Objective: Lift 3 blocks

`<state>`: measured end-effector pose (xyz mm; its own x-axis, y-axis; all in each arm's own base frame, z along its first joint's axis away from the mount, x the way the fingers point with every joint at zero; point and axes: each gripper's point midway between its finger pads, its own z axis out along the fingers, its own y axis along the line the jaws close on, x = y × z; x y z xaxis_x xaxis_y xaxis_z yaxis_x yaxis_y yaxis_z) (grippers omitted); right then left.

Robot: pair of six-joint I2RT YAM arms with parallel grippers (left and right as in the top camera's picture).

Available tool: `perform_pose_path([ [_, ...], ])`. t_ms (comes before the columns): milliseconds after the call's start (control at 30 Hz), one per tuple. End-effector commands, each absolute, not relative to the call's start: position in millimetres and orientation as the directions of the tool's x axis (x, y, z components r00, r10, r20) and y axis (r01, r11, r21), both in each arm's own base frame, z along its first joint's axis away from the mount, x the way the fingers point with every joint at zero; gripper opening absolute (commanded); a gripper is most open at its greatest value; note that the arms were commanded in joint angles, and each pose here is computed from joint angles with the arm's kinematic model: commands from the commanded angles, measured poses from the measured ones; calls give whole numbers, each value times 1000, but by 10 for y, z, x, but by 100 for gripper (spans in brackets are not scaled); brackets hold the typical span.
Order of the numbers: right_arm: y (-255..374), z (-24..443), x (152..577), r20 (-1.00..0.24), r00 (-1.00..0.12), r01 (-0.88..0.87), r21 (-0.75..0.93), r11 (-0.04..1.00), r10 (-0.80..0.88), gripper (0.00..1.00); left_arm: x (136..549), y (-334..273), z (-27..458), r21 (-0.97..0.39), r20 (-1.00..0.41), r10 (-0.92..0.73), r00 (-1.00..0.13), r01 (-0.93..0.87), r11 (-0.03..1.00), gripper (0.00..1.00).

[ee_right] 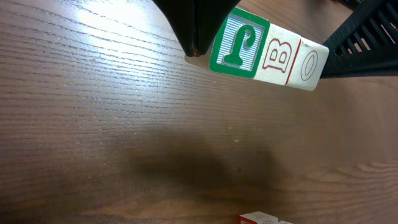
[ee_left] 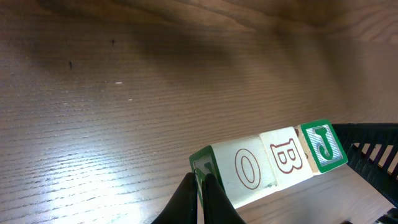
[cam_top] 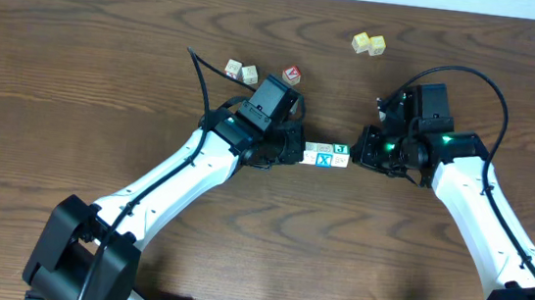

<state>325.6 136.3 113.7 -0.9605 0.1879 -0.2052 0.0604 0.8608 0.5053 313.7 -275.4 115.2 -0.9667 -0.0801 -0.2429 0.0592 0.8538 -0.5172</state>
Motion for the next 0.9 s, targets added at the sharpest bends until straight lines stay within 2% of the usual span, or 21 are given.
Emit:
perform_pose_path([
  [0, 1615, 1351, 3188, -184, -971, 11, 613, 790, 156, 1, 3038, -2895, 1224, -569, -222, -49, -974, 88, 818, 8],
  [867, 1606, 1345, 3191, -185, -970, 13, 608, 794, 157, 1, 3062, -2912, 1243, -575, -233, -52, -971, 95, 813, 7],
])
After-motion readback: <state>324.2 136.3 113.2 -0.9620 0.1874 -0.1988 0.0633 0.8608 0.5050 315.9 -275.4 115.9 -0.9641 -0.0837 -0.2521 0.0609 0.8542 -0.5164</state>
